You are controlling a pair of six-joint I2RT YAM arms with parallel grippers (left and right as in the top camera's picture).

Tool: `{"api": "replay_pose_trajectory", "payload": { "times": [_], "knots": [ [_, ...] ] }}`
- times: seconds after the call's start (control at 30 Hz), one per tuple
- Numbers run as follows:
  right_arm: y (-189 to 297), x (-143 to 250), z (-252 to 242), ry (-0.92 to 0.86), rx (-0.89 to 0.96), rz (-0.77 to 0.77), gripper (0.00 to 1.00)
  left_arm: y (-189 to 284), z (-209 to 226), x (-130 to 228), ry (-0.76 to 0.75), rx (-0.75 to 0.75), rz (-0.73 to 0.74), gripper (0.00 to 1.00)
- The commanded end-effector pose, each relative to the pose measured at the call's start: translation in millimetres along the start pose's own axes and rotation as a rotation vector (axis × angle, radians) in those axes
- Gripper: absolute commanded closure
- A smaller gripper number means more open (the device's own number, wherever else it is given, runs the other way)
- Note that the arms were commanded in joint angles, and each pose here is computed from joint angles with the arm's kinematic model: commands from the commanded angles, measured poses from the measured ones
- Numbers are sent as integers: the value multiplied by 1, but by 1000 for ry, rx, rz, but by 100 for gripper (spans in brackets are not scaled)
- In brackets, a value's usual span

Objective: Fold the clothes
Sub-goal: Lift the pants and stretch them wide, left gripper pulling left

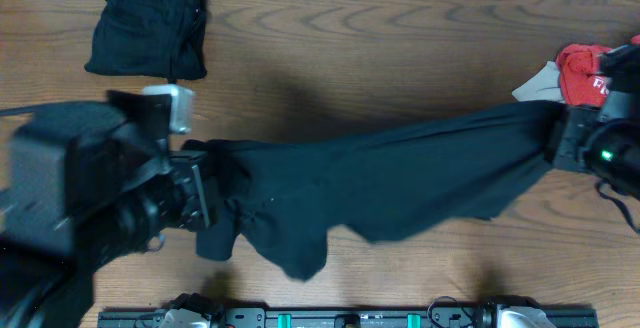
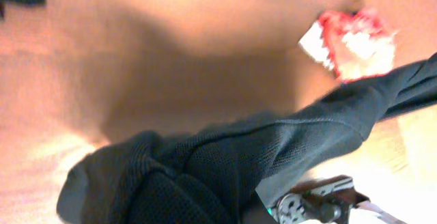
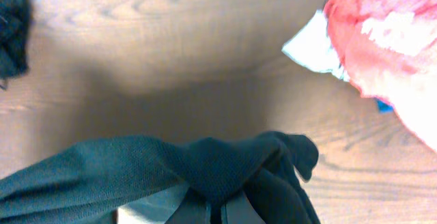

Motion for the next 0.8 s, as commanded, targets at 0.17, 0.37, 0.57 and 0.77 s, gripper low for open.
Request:
{"api": "replay_pose_trajectory", "payload": {
  "times": [0.17,0.37,0.57,0.77],
  "knots": [
    [63,-15,1,28,10,-228,99,54,-15,-6,-46,61,-204,95],
    [77,-18,2,42,8,-283,99,69,-24,-15,-43,104,-290,94],
    [72,-21,2,46,10,-267,99,72,-26,-18,-45,110,-304,94],
    [47,-31,3,63,18,-181,99,42,-22,-30,-17,62,-198,94]
  ]
}}
Point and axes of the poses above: each gripper's point midway between its finger pads, its own y axis back along the fingers, its own z axis along the line the jaws close on, x = y × z, the point moved 8 cm from there along y, back along the fingers, and after that the axes turned 2 degrees about y, right-handed, at the moved point
